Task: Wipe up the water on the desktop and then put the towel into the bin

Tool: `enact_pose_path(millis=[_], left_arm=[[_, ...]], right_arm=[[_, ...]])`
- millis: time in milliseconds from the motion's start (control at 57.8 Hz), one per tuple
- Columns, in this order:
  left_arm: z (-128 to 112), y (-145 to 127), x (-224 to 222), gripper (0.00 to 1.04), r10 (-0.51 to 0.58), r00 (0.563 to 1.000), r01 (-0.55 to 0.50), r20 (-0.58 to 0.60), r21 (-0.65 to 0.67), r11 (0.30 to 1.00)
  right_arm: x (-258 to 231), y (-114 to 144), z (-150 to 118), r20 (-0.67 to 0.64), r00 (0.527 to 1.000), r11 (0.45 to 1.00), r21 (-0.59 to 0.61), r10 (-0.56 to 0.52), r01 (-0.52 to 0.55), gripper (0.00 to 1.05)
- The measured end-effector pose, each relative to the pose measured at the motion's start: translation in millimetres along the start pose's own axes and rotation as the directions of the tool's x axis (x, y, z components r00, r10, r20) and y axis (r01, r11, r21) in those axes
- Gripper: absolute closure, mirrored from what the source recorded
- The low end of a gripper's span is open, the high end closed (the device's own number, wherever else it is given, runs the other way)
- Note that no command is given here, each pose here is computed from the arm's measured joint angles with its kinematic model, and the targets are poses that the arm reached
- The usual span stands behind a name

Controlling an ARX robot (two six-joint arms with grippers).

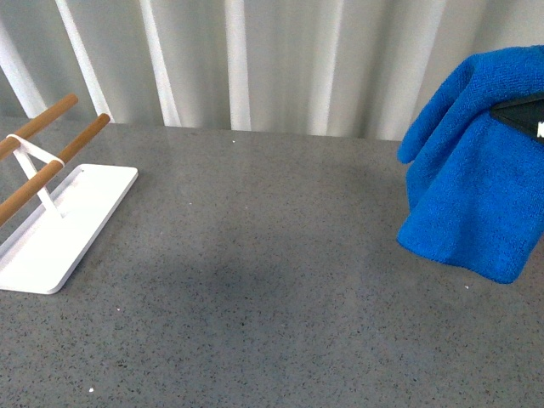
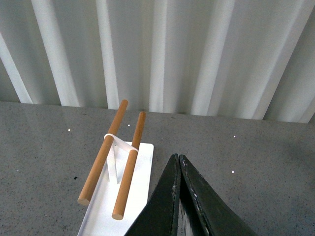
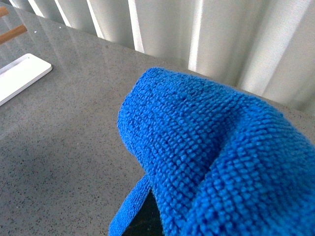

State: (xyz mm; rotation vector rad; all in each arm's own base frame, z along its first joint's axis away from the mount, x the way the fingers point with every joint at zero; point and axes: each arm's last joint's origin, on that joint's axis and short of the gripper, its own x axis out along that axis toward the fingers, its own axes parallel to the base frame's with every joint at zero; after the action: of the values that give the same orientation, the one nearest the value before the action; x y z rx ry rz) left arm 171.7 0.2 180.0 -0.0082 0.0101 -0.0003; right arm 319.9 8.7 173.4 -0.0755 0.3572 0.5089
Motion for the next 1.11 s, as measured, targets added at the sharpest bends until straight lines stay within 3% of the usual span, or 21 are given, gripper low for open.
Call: enact_pose_path(millis=[381,1108], left_arm=[[-14.3,0.1,-26.3,1.01,0.0,1.0,0.0,0.008,0.001,1.0],[-6.0,0.0,-54.9,1.01,0.0,0.999,0.0,0.036,0.001,1.0]], right_arm=[[-5.3,1.0,5.7,0.002,1.0,1.0,-0.016,-0.026,0.026,1.0],[-3.9,5.4,4.0,-0.031,0.999,0.999,-0.032,-0.028,0.027,1.0]])
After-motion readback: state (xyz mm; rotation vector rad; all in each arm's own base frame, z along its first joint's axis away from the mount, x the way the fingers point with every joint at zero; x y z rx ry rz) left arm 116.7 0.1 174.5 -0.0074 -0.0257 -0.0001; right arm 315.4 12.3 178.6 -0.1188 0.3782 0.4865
